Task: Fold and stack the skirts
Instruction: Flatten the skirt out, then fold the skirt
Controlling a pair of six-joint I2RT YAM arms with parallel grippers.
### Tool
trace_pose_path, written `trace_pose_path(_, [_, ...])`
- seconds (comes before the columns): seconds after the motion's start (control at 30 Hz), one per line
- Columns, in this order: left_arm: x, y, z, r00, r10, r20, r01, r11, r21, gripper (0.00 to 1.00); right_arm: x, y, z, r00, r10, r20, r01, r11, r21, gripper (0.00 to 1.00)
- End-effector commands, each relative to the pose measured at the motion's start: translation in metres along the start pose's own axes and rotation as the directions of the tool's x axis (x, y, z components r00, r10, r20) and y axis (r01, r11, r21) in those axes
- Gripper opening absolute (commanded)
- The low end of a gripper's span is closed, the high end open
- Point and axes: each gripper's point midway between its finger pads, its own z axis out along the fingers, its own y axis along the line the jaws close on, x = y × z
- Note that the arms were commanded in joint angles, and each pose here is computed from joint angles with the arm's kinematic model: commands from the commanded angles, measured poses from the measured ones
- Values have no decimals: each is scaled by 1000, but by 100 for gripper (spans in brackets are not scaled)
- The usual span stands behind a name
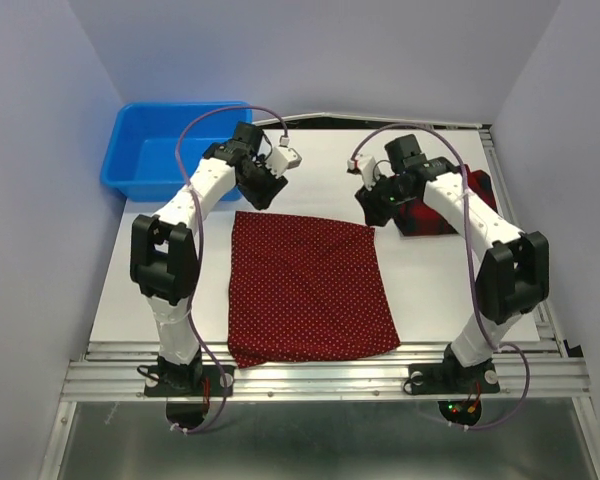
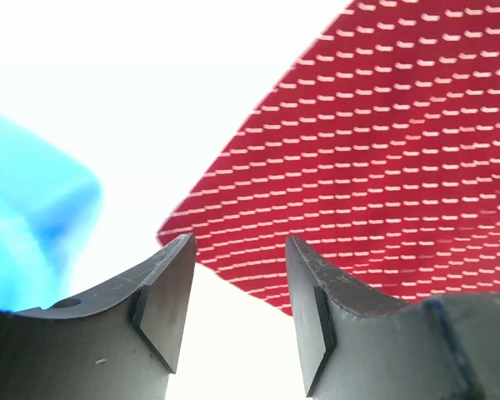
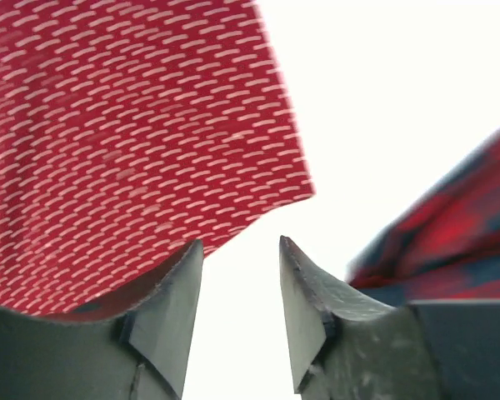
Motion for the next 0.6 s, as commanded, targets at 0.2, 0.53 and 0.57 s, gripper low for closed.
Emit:
trace_pose_path(0.2, [24,37,-2,963,239,-125,-251,963,-99,59,-19,-75,54,1000,-28,11,27,997,75,45])
trace_pose_path(0.53, [47,57,23,905,343,-252,-372,925,-75,58,22,-85,91,992,-48,-112,56,996,71,51])
trace_pose_path(0.57, [49,59,25,898,354,-262,-384,921,-69,59,25,-85,93,992,-49,-118,57,996,68,51])
